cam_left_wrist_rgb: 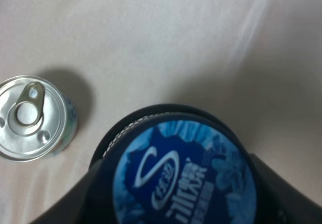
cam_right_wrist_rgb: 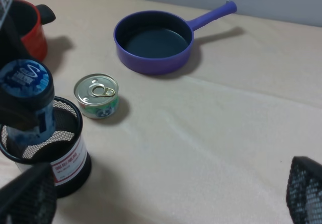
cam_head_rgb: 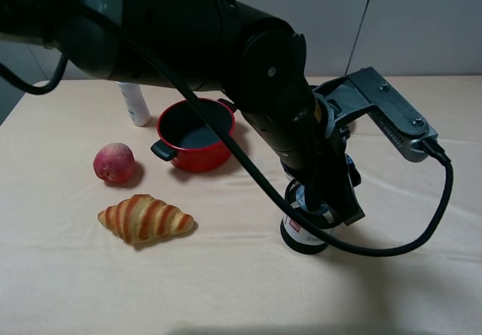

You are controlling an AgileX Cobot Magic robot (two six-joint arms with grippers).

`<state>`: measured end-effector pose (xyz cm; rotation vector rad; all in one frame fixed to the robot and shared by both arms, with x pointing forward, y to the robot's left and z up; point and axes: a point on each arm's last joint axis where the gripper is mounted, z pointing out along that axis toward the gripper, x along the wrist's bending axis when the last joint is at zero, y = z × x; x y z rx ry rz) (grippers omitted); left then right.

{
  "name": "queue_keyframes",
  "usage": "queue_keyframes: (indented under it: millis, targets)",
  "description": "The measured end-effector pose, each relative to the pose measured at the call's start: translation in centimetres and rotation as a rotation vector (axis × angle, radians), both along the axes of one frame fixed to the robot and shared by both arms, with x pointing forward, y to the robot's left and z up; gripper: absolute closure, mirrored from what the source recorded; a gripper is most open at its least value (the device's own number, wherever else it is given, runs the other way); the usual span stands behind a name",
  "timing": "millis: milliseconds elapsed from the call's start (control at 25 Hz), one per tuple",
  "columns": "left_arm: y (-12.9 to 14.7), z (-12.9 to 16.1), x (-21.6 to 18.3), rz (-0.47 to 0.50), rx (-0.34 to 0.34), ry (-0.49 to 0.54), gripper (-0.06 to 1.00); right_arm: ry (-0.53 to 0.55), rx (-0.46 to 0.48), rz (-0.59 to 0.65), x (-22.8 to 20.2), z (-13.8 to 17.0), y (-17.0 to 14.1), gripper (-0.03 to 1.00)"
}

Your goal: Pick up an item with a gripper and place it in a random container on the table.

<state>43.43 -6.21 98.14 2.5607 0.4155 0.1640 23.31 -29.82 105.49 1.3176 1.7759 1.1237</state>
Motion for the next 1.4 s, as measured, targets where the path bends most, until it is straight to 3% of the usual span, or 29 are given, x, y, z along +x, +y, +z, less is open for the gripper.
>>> queue_keyframes:
  millis: [1400]
  targets:
    - [-0.14,0.11,0.10,0.000,-0.018,-0.013,0.41,0.000,0.000,0.000,0.00,0.00,0.00,0.27]
